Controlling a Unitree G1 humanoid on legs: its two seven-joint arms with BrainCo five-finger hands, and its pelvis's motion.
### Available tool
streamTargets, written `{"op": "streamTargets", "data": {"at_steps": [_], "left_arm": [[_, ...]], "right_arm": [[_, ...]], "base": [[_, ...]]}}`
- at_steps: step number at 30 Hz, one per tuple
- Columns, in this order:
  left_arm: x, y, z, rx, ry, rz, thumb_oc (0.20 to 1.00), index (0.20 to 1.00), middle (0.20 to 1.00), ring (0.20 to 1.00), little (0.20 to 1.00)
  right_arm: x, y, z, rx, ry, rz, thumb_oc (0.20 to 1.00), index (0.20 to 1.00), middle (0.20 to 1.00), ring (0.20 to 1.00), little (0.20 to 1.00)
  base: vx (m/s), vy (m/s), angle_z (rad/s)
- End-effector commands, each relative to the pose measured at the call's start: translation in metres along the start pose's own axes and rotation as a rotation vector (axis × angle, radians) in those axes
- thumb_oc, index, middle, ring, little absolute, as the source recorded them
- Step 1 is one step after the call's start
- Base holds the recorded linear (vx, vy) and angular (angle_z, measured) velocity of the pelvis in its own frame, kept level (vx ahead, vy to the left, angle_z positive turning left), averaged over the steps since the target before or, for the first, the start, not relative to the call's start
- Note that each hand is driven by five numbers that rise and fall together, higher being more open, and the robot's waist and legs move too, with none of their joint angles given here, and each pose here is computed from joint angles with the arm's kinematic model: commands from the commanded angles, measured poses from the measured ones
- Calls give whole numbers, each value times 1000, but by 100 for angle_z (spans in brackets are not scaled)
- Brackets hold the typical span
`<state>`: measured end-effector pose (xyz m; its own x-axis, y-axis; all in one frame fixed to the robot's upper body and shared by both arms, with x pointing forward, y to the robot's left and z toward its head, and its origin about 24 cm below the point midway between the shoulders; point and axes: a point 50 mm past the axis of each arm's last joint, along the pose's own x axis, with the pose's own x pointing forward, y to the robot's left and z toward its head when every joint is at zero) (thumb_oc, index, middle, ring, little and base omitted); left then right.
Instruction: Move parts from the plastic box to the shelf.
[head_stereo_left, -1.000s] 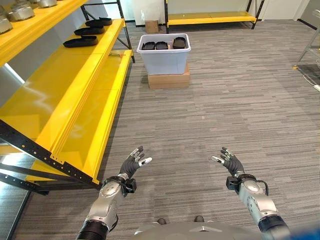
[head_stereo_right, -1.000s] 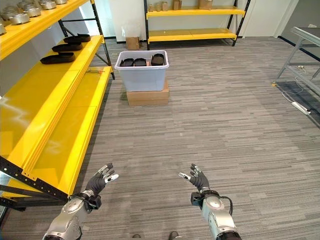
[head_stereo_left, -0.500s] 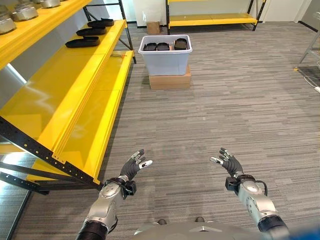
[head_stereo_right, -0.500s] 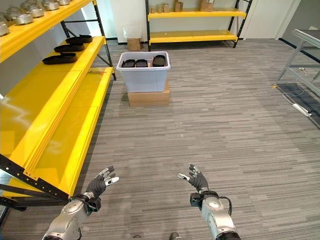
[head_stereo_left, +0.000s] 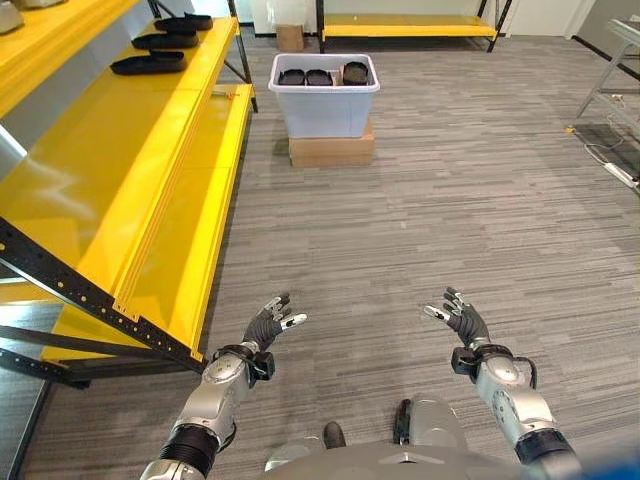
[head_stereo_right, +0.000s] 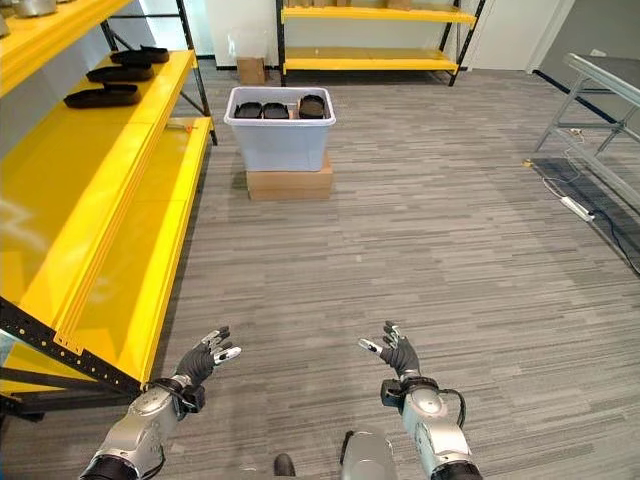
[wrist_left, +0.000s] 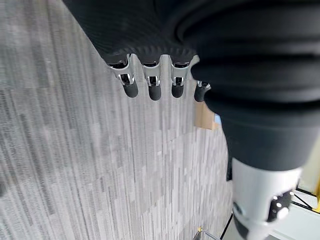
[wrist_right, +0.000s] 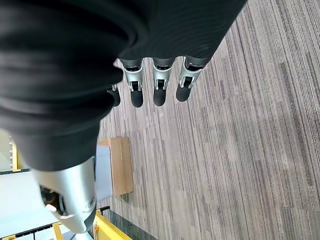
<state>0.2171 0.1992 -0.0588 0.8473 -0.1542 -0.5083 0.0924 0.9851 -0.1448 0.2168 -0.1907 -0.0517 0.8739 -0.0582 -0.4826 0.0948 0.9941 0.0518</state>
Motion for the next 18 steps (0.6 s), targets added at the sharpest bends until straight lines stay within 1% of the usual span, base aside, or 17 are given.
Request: {"op": "streamTargets", "data": {"at_steps": [1,2,5,10,15,18], "left_arm": [[-3,-1,16,82,-96,-10,1000,1000,1000,1000,1000],[-6,-3,10,114,-86,-21,1000,1000,1000,1000,1000],[-7,-7,2,132,-70,-36,1000,1000,1000,1000,1000],[-10,-14,-5,95,-59,-53,1000,1000,1000,1000,1000],[-10,-18,-2,42,-91,-55,1000,1000,1000,1000,1000],[-7,-16,4,-13,-127,-23,1000,1000,1000,1000,1000]], "right_arm": [[4,-6,23,-15,-144,-24,1000,1000,1000,1000,1000],[3,-13,26,20,-166,-59,1000,1000,1000,1000,1000],[2,-21,26,31,-167,-104,1000,1000,1000,1000,1000],[4,-33,31,1,-160,-189,1000,1000,1000,1000,1000],[3,-39,37,-34,-182,-190,1000,1000,1000,1000,1000],[2,-42,35,-95,-169,-173,1000,1000,1000,1000,1000]], "base": [[380,-158,36],[420,-167,27],[376,-137,36],[429,-201,41],[319,-211,7],[328,-331,-16]]}}
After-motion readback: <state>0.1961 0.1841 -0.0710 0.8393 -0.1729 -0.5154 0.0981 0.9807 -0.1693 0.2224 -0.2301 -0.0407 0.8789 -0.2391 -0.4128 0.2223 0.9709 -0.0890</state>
